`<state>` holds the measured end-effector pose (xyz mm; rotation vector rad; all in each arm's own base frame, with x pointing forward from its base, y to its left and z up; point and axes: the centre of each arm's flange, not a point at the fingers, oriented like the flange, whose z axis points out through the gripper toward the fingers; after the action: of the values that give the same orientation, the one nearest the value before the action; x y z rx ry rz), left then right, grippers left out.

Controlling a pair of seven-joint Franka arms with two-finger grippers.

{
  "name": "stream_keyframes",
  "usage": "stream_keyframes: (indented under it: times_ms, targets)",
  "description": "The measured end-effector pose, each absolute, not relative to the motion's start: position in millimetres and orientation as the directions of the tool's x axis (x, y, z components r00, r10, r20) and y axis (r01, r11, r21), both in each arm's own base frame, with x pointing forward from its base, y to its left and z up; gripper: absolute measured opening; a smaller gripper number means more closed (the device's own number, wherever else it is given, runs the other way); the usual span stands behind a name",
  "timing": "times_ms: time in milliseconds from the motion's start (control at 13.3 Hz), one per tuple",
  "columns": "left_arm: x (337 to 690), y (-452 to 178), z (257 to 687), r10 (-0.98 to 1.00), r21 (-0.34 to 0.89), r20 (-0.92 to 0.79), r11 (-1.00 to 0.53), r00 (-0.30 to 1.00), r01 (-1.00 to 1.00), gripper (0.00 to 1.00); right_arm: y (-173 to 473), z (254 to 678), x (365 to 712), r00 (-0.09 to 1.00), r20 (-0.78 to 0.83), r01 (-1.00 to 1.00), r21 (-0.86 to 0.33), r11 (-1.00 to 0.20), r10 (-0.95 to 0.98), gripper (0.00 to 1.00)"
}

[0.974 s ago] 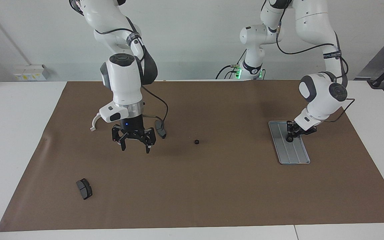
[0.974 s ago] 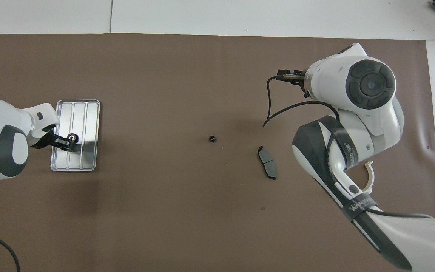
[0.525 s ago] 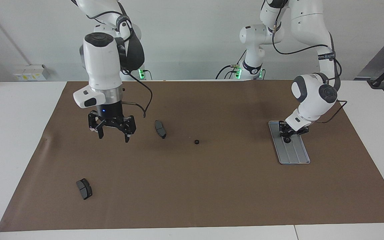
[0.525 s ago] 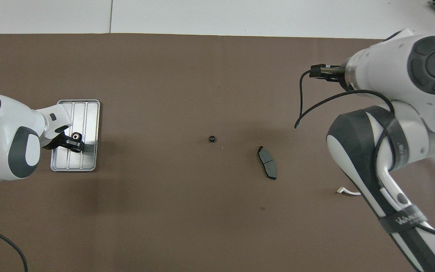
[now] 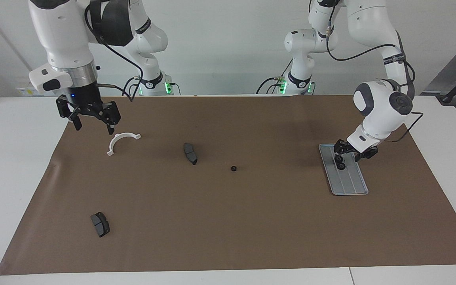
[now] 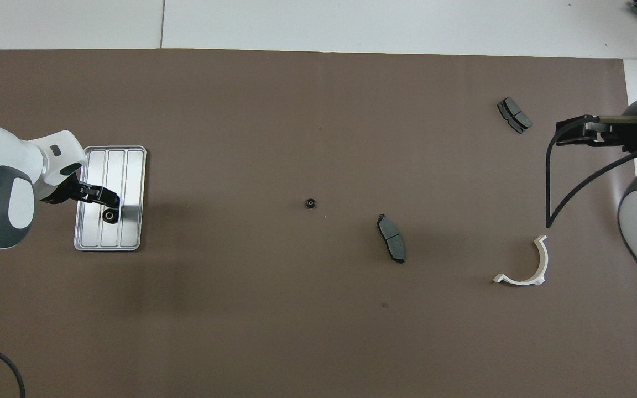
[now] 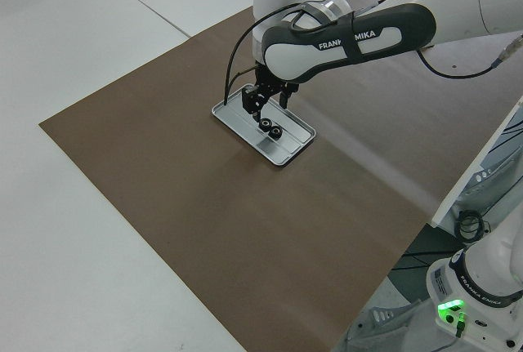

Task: Pick bearing gear from pile to tray
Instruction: 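Reach the left gripper to the centre gear and grasp it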

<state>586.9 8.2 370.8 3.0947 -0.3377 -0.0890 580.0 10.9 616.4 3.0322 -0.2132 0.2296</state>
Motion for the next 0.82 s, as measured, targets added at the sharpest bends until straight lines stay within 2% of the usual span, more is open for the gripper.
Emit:
stream_keyframes:
  times_ms: [225, 824]
  targets:
    - [590.3, -73.7, 388.4, -0.1, 0.022, -0.047, -0.995, 0.994, -0.1, 0.78, -4.1, 634.8, 567.6, 0.98, 0.101, -0.176, 0.051, -0.983, -0.17, 1.0]
    - [544.0, -276.4, 392.6, 0.123, 0.023, -0.009, -0.992, 0.992, 0.123, 0.69, -14.2, 652.3, 544.4, 0.985, 0.052, -0.168, 0.053, -0.984, -0.165, 1.0]
